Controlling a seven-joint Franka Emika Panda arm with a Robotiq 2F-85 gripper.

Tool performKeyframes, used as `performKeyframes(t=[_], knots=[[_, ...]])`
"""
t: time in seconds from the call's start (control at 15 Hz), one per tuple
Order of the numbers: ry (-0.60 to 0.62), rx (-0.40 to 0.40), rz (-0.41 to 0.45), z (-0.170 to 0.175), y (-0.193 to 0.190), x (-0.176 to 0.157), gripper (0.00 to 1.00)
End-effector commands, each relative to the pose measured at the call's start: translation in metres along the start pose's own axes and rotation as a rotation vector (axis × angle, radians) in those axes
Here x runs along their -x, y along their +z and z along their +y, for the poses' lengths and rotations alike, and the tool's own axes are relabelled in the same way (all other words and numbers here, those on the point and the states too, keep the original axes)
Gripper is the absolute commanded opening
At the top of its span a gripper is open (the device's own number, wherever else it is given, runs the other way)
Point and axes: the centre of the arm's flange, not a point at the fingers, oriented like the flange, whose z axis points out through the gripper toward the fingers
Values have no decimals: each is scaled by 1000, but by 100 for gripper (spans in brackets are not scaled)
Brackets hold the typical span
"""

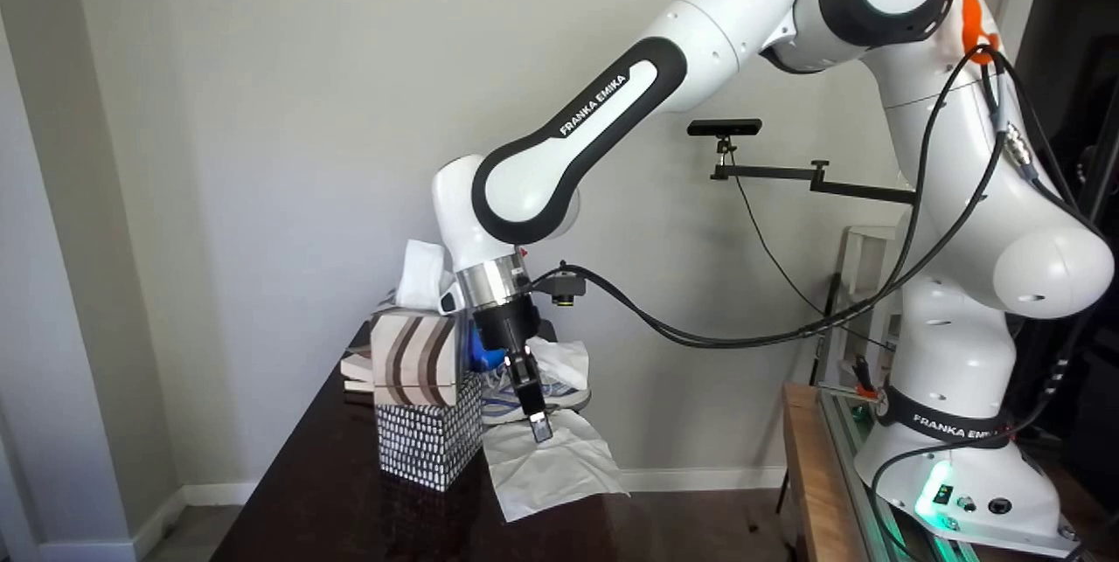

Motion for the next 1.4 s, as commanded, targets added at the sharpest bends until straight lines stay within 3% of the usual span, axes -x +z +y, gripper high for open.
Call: performKeyframes(t=[0.0, 0.4, 1.07, 1.33], knots=[[-60, -31, 42, -5, -7, -2, 0], [-134, -63, 52, -14, -14, -3, 0], [-144, -149, -86, -6, -2, -9, 0], [-178, -168, -48, -11, -12, -5, 0]])
